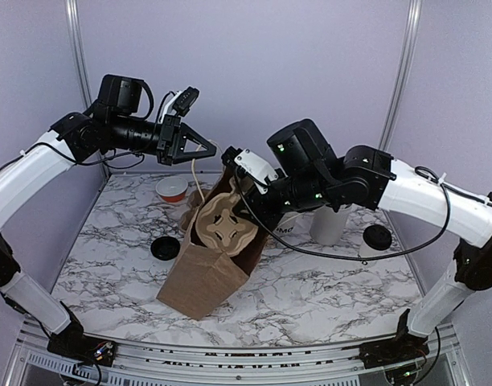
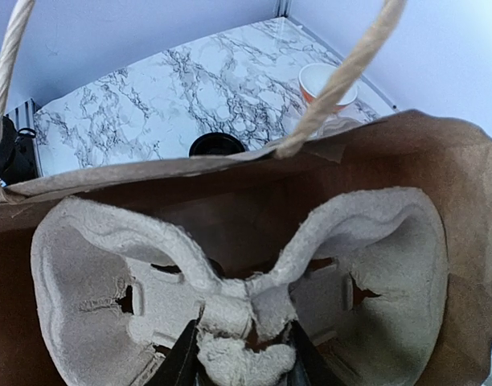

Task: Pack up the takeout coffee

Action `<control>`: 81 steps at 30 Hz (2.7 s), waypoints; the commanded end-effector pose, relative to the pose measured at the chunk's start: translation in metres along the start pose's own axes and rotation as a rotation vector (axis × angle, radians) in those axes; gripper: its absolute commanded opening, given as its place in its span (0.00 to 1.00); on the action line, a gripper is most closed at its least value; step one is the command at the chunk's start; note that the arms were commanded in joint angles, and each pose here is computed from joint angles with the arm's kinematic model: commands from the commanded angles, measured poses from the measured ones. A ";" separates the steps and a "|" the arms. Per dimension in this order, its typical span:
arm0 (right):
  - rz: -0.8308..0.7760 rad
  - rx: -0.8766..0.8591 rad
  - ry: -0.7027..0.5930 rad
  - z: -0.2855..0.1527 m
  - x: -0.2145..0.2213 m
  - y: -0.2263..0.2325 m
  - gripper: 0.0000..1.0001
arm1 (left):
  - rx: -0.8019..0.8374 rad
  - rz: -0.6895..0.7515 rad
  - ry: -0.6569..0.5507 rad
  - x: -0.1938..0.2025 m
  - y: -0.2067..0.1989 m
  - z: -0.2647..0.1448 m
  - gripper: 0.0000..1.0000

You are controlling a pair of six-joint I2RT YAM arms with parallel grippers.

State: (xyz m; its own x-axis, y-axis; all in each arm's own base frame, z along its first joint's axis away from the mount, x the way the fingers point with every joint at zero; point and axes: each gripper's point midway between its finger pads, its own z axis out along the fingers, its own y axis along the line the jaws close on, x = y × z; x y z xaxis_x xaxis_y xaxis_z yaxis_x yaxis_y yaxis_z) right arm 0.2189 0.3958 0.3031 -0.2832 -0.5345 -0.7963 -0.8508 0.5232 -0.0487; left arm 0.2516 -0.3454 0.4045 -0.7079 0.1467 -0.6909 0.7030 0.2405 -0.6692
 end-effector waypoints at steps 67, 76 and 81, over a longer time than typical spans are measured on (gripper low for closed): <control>-0.034 0.019 0.224 0.013 0.005 -0.002 0.30 | -0.572 -0.191 0.166 0.180 0.175 0.033 0.57; -0.034 0.030 0.278 0.018 0.015 -0.007 0.30 | -0.575 -0.187 0.155 0.178 0.175 0.032 0.57; -0.034 0.028 0.282 0.021 0.014 -0.006 0.32 | -0.573 -0.183 0.154 0.177 0.174 0.032 0.57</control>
State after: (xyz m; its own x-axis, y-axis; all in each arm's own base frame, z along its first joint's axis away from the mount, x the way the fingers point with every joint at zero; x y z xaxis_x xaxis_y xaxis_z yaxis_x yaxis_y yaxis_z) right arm 0.2235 0.3965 0.2709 -0.3764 -0.7208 -0.5820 -0.8561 0.5107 -0.0789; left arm 0.2455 -0.3010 0.1421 -0.8612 0.1960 -0.4689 0.4346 0.7625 -0.4794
